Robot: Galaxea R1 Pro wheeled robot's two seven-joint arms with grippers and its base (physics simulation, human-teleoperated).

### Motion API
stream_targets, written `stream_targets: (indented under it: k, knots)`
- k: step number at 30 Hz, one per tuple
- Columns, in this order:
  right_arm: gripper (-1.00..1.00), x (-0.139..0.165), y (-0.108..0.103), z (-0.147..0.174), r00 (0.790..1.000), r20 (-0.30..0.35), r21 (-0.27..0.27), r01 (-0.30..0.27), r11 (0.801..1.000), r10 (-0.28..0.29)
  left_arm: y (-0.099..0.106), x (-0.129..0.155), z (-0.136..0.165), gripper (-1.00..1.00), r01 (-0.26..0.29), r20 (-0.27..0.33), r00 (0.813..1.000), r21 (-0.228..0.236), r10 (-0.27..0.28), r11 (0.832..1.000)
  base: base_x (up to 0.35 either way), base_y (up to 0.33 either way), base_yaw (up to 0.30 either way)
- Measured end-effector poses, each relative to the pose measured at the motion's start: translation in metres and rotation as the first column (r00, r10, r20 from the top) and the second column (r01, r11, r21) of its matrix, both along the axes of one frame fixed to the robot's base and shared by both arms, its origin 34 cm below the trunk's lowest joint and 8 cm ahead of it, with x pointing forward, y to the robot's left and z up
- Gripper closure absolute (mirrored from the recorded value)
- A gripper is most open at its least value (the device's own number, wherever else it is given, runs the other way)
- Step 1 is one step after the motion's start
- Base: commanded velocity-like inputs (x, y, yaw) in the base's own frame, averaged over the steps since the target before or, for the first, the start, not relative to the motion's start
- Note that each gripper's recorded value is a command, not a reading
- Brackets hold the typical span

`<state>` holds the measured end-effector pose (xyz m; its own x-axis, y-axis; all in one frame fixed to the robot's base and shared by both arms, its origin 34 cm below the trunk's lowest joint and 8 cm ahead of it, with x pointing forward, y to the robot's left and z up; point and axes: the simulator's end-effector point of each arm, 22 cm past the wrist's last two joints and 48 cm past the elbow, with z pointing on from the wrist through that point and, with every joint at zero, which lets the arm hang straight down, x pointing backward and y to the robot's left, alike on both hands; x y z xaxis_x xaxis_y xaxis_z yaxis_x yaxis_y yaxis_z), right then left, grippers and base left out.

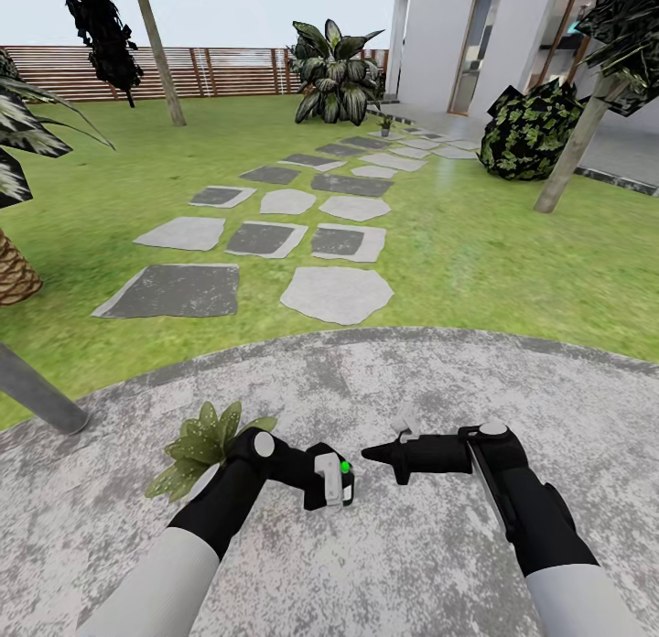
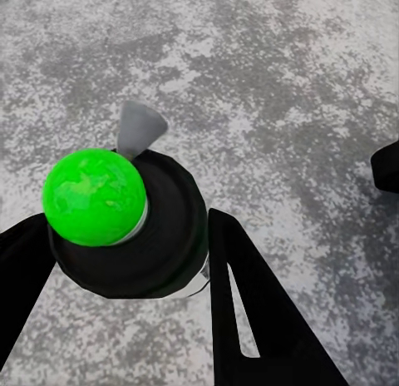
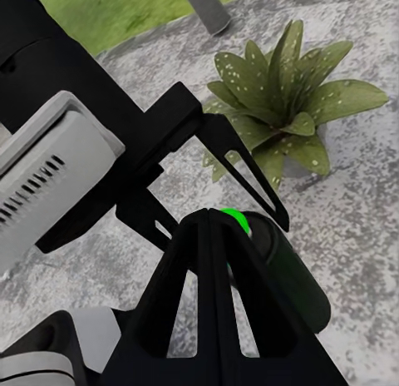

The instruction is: Pick up the pesticide atomizer in the garden and spray insectifuge to fully cover both potted plants in the garden.

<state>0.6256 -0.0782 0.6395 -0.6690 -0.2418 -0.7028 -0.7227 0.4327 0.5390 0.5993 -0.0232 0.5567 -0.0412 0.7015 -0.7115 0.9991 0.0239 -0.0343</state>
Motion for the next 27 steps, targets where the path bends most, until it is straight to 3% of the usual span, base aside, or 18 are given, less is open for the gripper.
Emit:
stream_targets:
  k: [27]
  knots:
    - [1.0, 0.0, -0.004, -0.001, 1.0, 0.0, -0.007, 0.002, 1.0, -0.002, 0.0, 0.006, 0.015, 1.0, -0.012, 0.001, 1.0, 0.002, 0.012, 1.0, 0.0, 0.0, 0.0]
